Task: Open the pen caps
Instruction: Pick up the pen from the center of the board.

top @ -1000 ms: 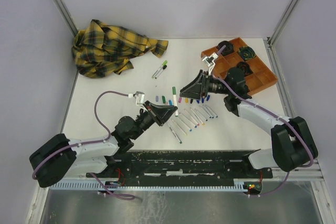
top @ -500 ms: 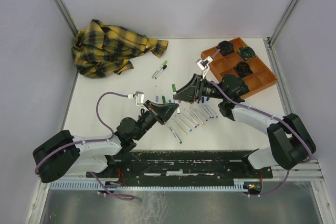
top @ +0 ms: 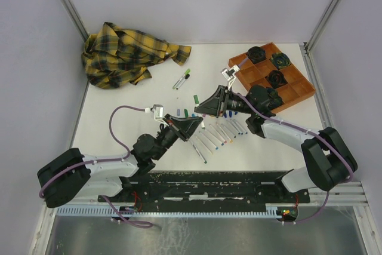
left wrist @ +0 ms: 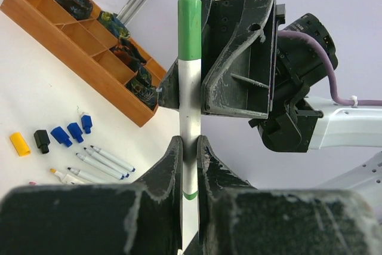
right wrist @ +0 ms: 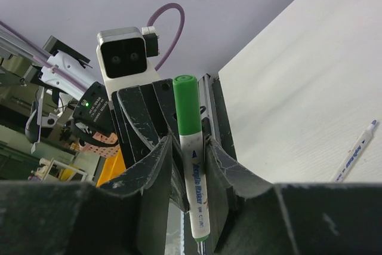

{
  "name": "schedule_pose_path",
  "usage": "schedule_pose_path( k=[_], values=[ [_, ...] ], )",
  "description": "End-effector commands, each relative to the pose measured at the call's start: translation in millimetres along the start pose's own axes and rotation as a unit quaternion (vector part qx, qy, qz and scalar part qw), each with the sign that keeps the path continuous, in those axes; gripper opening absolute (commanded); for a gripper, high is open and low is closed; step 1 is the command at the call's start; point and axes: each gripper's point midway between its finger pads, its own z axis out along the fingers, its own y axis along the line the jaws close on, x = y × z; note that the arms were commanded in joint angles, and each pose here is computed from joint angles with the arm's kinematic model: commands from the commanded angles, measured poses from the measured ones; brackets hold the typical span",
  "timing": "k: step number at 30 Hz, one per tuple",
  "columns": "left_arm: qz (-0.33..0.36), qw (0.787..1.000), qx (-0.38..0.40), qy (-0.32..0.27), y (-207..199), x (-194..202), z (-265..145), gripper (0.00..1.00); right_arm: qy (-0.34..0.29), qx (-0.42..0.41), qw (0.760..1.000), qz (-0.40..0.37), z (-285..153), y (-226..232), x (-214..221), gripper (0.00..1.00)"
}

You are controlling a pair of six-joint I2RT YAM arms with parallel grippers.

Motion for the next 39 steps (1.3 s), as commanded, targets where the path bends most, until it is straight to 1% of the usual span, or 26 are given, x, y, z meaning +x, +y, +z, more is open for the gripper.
schedule_pose_path(
  k=[1, 7, 10, 11, 13, 14, 15, 16, 21, 26, 32, 35, 39],
  values=[
    [-0.017, 0.999, 0.008, -0.049, -15, -27, 8, 0.03, 0.002, -0.022, 0.999, -0.031, 5, 13, 0, 0.35],
    [-0.022, 0.999, 0.006, -0.049, -16, -28, 7, 0.03, 0.015, -0.023, 0.999, -0.046, 8, 15, 7, 0.34],
    [-0.026, 0.999, 0.008, -0.047, -17, -28, 7, 0.03, 0.016, -0.024, 0.998, -0.055, 8, 16, 6, 0.29],
    [-0.026, 0.999, 0.007, -0.045, -17, -27, 7, 0.03, 0.017, -0.023, 0.998, -0.059, 7, 16, 6, 0.26],
    [-0.028, 0.999, 0.011, -0.042, -18, -26, 6, 0.04, 0.017, -0.023, 0.997, -0.068, 7, 17, 5, 0.13],
    [-0.029, 0.999, 0.012, -0.040, -18, -25, 5, 0.06, 0.018, -0.022, 0.997, -0.071, 7, 17, 5, 0.07],
    [-0.029, 0.999, 0.015, -0.039, -19, -25, 5, 0.10, 0.018, -0.022, 0.997, -0.076, 7, 18, 5, 0.01],
    [-0.029, 0.999, 0.019, -0.039, -20, -25, 3, 0.15, 0.018, -0.024, 0.996, -0.078, 6, 19, 4, 0.00],
    [-0.022, 0.998, 0.041, -0.034, -24, -23, -9, 0.41, 0.021, -0.029, 0.996, -0.084, 6, 23, 3, 0.00],
    [-0.014, 0.998, 0.046, -0.029, -24, -24, -20, 0.59, 0.026, -0.029, 0.996, -0.084, 6, 23, 2, 0.00],
    [0.012, 0.999, 0.026, -0.035, -27, -40, -22, 0.80, 0.040, -0.033, 0.995, -0.087, 6, 24, 5, 0.00],
    [0.023, 0.999, 0.004, -0.027, -27, -50, -17, 0.88, 0.045, -0.037, 0.994, -0.087, 5, 25, 6, 0.00],
    [0.008, 1.000, -0.002, -0.009, -29, -60, -9, 0.89, 0.050, -0.042, 0.994, -0.086, 5, 28, 7, 0.00]
  ],
)
